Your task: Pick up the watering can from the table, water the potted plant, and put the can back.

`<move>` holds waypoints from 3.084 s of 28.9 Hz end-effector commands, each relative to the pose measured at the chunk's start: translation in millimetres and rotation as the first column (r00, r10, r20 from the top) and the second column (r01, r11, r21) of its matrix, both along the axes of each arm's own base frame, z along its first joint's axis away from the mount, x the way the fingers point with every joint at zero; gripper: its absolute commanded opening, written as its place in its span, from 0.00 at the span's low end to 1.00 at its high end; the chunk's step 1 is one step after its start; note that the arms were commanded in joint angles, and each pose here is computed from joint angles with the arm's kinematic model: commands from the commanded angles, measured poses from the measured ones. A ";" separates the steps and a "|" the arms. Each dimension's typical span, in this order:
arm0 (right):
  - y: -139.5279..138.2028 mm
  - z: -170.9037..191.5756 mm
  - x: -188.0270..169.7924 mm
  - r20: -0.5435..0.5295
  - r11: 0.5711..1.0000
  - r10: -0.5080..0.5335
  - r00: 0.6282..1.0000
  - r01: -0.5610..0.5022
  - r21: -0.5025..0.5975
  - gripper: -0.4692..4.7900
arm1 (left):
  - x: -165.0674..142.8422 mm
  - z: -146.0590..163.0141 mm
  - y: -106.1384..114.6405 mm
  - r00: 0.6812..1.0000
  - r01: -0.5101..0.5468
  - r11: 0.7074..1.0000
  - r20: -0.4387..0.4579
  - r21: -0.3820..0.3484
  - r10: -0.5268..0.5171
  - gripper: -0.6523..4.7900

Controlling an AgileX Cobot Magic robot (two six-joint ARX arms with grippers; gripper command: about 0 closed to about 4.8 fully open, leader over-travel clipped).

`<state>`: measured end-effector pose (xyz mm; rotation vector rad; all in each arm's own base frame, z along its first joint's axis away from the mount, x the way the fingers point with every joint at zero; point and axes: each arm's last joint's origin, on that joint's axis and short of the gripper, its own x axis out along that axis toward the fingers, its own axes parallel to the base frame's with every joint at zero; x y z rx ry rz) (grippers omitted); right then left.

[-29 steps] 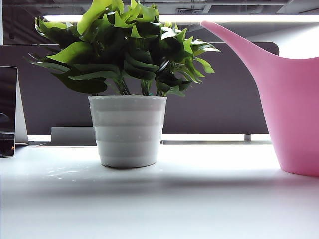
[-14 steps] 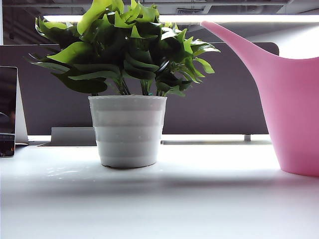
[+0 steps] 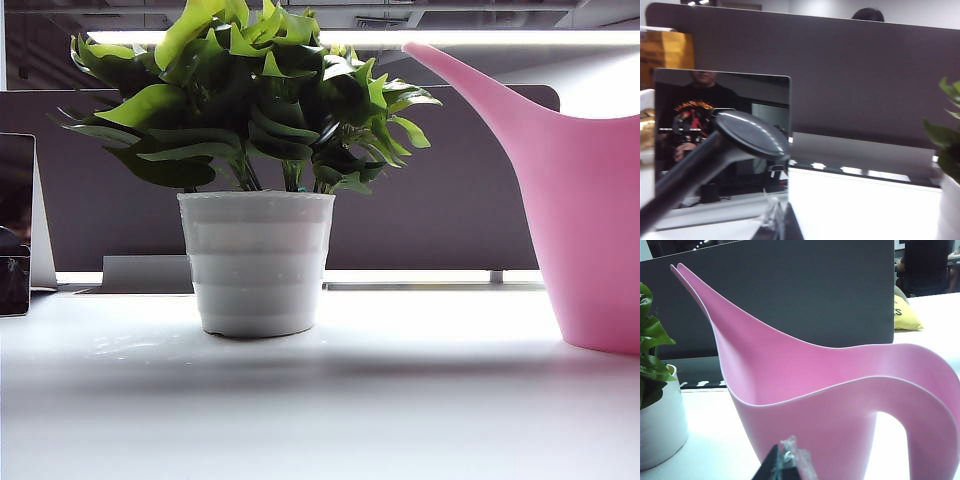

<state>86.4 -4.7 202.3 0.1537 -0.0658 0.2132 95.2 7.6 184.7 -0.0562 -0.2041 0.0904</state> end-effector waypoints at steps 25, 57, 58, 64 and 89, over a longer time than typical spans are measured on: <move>0.1 1.6 -0.3 0.012 1.000 0.001 1.000 -0.002 0.002 0.07 | 2.2 -21.3 -6.8 0.972 0.071 0.997 -0.226 0.026 -0.064 0.11; 0.1 1.6 -0.3 0.011 1.000 0.001 1.000 -0.002 0.002 0.07 | 2.2 -20.4 -6.8 0.974 0.072 0.996 -0.218 0.046 -0.060 0.11; 0.1 1.6 -0.3 0.011 1.000 0.001 1.000 -0.002 0.002 0.07 | 2.2 -20.4 -6.7 0.974 0.071 0.996 -0.218 0.046 -0.060 0.11; 0.1 1.6 -0.3 0.012 1.000 0.001 1.000 -0.002 0.002 0.07 | 2.2 -20.4 -6.8 0.974 0.072 0.996 -0.218 0.046 -0.060 0.11; 7.0 -36.7 11.2 -0.067 0.988 -0.154 0.986 0.153 -0.013 0.07 | 2.2 -20.6 -6.8 0.973 0.072 0.996 -0.221 0.045 -0.060 0.11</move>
